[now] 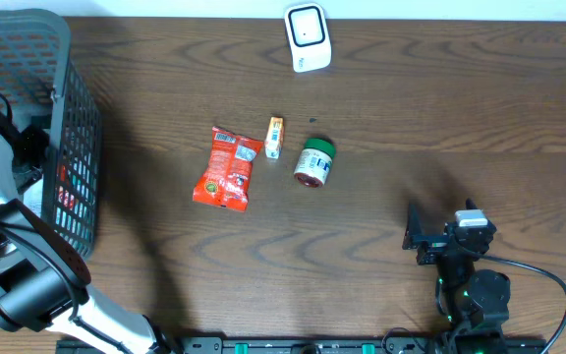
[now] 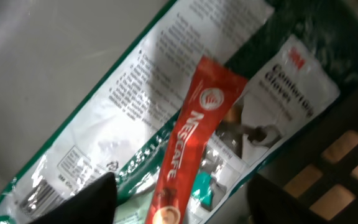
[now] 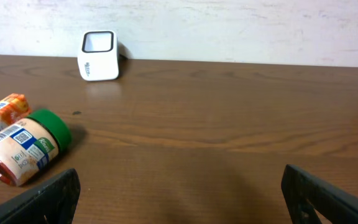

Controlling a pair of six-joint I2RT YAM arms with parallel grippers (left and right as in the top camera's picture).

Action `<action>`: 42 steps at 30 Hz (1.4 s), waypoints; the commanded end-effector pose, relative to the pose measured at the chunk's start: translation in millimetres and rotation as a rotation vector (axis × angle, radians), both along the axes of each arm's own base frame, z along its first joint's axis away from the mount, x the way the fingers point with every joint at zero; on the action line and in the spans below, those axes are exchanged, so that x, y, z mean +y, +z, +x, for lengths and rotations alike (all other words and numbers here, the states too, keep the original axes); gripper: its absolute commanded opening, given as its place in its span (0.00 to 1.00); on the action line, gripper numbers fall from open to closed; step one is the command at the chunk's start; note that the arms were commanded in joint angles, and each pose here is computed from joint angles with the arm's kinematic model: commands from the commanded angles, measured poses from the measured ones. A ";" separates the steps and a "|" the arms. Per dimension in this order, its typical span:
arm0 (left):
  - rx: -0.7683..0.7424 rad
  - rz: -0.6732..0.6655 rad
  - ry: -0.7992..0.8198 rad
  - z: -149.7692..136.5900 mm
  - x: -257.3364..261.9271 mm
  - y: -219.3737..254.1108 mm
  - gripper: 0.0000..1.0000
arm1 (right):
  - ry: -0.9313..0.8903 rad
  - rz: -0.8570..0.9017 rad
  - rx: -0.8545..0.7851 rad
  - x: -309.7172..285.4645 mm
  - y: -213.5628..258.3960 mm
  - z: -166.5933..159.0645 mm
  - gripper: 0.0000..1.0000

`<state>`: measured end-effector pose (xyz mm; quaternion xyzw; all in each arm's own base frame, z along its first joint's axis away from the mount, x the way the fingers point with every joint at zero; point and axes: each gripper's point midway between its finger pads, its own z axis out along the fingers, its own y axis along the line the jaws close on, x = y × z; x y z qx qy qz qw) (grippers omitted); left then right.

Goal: Scan the item barcode
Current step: 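Lift the red stick sachet out of the basket, then carry the stick past the scanner and drop it right of the jar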

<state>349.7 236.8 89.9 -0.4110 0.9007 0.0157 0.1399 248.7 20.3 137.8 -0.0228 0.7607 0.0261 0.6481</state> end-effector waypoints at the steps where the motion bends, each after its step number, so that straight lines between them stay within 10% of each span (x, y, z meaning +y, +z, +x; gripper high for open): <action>1: -0.023 0.021 -0.001 3.4 2.9 6.5 0.71 | -0.016 0.011 0.004 -2.8 -1.1 0.0 0.99; 14: 0.098 -0.010 -0.015 -6.2 -6.7 -36.0 0.67 | -0.016 0.011 0.004 -2.8 -1.1 0.0 0.99; 23: 0.136 -0.034 -0.014 -8.5 -7.2 -52.3 0.19 | -0.016 0.011 0.004 -2.8 -1.1 0.0 0.99; 34: -0.324 0.132 0.004 24.6 14.7 136.3 0.08 | -0.016 0.011 0.004 -2.9 -1.0 0.0 0.99; 42: -0.667 -0.122 -0.336 21.6 -124.9 243.1 0.08 | -0.016 0.011 0.004 -2.9 -1.0 0.0 0.99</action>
